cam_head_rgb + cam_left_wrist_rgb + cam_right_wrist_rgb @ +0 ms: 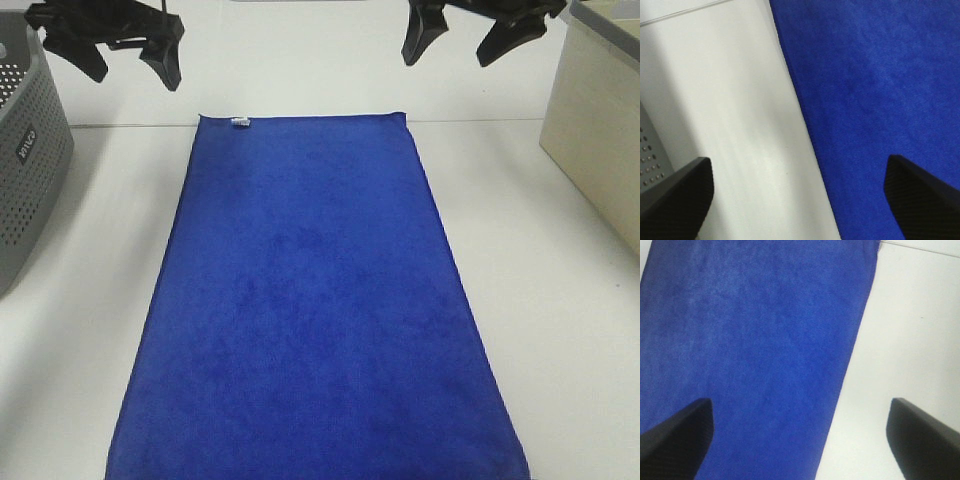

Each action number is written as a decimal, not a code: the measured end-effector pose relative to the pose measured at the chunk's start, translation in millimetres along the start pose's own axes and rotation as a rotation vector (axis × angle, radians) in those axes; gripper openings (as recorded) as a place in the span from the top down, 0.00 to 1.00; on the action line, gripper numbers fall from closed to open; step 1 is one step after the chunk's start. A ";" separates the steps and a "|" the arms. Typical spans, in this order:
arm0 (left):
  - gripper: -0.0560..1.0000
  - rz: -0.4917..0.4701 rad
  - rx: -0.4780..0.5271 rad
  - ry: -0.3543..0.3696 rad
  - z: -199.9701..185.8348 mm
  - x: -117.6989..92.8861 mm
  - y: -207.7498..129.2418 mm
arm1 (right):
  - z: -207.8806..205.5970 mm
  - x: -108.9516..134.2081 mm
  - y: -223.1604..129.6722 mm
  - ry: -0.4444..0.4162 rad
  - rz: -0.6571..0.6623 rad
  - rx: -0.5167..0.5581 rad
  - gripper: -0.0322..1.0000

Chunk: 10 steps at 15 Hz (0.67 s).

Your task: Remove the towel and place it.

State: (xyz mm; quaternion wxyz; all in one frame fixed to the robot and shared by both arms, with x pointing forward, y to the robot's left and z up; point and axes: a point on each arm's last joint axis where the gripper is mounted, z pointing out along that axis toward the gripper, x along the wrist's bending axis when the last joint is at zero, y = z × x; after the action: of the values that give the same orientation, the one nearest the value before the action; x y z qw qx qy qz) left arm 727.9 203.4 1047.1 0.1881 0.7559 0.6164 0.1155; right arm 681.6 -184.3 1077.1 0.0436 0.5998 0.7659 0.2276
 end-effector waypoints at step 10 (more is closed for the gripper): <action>0.13 -0.238 -0.299 0.200 -170.9 115.1 -17.0 | -118.7 -43.0 -19.3 -0.145 0.150 -0.131 0.09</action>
State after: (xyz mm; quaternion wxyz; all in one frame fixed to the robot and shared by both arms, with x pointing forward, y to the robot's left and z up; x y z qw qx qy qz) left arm 667.9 342.9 1187.5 0.2486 0.6262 0.6928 0.2571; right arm 635.8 -263.2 1166.4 0.1210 0.6660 0.6973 0.2358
